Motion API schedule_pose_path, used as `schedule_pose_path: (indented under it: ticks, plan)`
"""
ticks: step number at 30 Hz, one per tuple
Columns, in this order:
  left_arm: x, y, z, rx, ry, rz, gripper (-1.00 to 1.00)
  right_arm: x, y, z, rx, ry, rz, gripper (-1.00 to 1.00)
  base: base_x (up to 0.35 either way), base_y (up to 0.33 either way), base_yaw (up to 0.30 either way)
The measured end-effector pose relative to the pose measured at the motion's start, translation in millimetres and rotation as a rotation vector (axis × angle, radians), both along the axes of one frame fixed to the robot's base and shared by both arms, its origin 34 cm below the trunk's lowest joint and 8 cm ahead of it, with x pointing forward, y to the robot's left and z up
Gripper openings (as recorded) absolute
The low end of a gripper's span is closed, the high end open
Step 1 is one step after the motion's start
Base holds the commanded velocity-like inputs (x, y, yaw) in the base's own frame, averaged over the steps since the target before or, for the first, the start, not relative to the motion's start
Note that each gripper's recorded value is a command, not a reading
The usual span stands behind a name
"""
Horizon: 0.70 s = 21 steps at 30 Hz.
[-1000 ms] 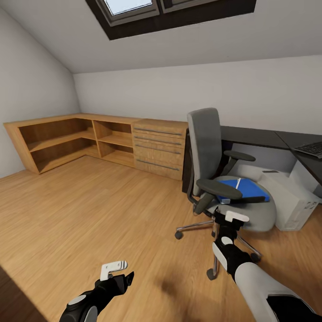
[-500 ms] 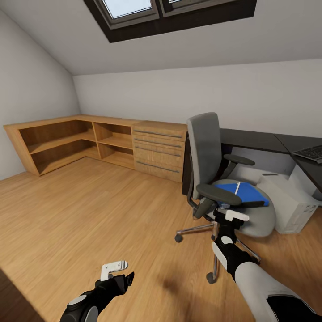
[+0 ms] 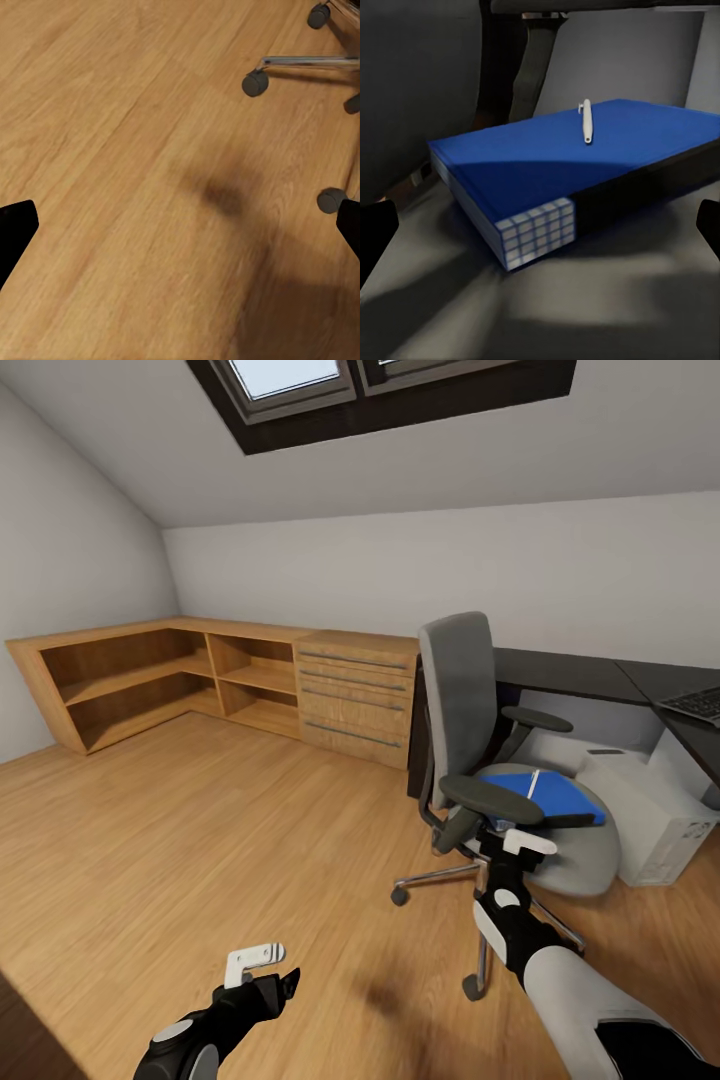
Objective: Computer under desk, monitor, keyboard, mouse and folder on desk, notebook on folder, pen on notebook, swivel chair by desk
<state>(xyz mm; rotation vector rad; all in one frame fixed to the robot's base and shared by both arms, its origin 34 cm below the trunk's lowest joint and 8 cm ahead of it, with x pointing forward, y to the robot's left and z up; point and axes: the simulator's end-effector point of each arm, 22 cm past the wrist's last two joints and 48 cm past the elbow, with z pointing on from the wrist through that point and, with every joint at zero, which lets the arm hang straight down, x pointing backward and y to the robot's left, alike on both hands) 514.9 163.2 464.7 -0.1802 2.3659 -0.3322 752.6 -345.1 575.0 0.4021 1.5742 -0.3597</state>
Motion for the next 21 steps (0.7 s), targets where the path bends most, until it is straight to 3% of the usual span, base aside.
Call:
schedule_pose_path:
  ticks: [12,21]
  plan:
    - [0.2,-0.4,0.2,-0.001,0.000,-0.001,1.00,-0.2,4.5,5.1,0.005,-0.035,0.004,1.00,0.001,0.000,0.017]
    - [0.0,-0.1,0.1,0.000,0.000,0.000,1.00,0.0,5.8,5.0,0.007,-0.036,0.005,1.00,0.000,0.000,0.244]
